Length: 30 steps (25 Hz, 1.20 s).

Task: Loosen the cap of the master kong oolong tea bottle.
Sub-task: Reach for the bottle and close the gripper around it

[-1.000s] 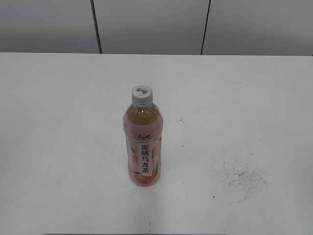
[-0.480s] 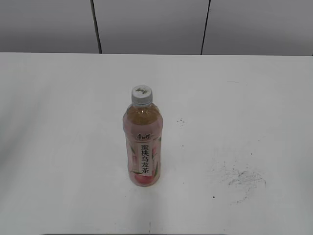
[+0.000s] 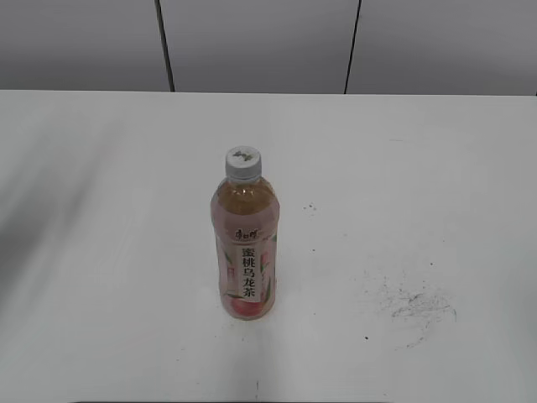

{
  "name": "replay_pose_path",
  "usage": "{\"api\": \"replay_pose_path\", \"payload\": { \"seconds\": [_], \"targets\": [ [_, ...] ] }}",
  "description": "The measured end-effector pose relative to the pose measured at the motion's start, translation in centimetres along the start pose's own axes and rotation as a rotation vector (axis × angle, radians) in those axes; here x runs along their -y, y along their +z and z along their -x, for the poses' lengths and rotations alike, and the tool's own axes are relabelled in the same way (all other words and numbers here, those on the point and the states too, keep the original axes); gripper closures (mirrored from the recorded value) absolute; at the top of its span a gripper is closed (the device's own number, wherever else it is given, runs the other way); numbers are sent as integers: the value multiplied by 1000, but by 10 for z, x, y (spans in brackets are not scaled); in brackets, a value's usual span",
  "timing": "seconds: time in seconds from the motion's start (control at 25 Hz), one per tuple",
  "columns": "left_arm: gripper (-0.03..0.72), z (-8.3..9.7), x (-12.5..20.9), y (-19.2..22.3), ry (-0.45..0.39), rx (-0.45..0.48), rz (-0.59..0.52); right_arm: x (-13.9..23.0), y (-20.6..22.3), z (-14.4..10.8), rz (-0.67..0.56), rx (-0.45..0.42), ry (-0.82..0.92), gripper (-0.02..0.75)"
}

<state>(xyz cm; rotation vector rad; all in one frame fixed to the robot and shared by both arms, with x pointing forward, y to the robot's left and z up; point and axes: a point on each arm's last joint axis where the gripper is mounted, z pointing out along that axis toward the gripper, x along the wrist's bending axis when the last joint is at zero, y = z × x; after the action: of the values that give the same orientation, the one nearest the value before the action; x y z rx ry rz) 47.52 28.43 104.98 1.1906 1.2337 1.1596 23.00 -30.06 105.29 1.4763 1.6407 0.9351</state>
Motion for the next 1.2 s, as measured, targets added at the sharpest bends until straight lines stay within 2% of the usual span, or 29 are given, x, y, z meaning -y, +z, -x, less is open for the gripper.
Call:
{"api": "replay_pose_path", "payload": {
  "seconds": [0.2,0.4,0.6,0.88,0.96,1.08,1.2],
  "targets": [
    [100,12,42,32,42,48,-30,0,0,0,0,0,0,192],
    [101,18,81,54,-5,92,44,0,0,0,0,0,0,192],
    [101,21,118,66,-45,120,-25,0,0,0,0,0,0,192],
    [102,41,125,55,-4,355,-57,0,0,0,0,0,0,192],
    [102,43,128,42,-41,395,-96,0,0,0,0,0,0,192],
    [102,43,124,22,-143,414,-130,0,0,0,0,0,0,192],
    [102,46,117,3,-151,480,-136,0,0,0,0,0,0,192]
  ]
}}
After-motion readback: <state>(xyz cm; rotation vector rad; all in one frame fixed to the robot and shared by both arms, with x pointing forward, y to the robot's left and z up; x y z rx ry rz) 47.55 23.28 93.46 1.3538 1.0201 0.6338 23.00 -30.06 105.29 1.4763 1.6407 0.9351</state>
